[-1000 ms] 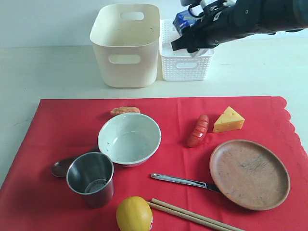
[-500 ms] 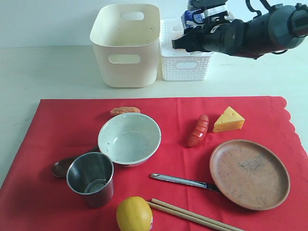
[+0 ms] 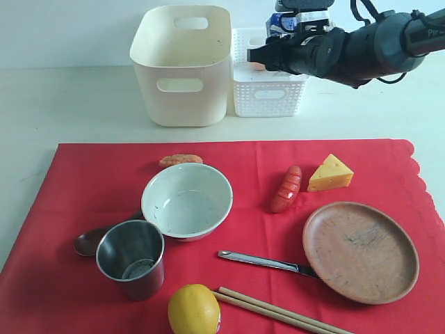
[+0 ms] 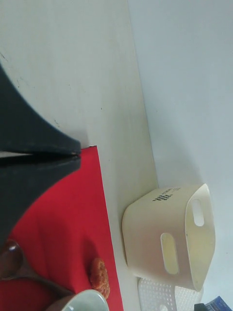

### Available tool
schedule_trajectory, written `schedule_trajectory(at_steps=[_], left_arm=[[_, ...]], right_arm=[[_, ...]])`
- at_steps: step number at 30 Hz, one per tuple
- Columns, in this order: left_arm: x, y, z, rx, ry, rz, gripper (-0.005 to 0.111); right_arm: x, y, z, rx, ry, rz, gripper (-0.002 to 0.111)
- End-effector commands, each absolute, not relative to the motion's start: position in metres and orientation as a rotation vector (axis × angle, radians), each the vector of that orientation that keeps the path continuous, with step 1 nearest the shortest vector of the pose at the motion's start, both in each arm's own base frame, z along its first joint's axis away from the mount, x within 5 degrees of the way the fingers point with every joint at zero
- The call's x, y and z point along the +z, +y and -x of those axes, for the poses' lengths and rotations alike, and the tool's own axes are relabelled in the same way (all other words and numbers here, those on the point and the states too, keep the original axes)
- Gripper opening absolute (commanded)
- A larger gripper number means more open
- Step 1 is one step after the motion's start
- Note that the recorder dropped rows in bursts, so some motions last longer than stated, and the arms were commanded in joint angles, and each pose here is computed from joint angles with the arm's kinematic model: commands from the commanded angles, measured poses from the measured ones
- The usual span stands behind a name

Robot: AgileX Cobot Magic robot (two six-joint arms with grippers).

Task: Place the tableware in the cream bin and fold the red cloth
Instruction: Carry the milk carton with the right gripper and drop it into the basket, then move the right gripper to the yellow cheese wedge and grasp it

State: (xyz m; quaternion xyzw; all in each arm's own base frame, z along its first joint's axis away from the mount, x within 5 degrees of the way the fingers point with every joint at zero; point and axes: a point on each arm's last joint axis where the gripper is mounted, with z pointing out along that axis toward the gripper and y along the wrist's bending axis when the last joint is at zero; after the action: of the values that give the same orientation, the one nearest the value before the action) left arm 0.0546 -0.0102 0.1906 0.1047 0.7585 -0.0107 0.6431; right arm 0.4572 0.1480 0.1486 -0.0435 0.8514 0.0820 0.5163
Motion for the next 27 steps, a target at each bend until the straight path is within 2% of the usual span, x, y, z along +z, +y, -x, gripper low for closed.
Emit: schedule_trajectory(at_steps=[1, 9, 14, 27], left_arm=[[0.19, -0.01, -0.054, -0.021, 1.723, -0.236, 0.002], [0.19, -0.01, -0.054, -0.021, 1.723, -0.236, 0.002], [0.19, -0.01, -0.054, -0.021, 1.723, -0.236, 0.002], [0.19, -0.01, -0.054, -0.021, 1.723, -0.236, 0.002]], right_arm=[[0.16, 0.147, -0.462, 0.181, 1.98, 0.101, 0.055], [0.16, 0.147, -0.462, 0.181, 1.982, 0.104, 0.07], [0.166, 0.147, -0.461, 0.184, 1.972, 0.103, 0.07], [0.229, 0.149, -0.44, 0.283, 2.006, 0.158, 0.07]])
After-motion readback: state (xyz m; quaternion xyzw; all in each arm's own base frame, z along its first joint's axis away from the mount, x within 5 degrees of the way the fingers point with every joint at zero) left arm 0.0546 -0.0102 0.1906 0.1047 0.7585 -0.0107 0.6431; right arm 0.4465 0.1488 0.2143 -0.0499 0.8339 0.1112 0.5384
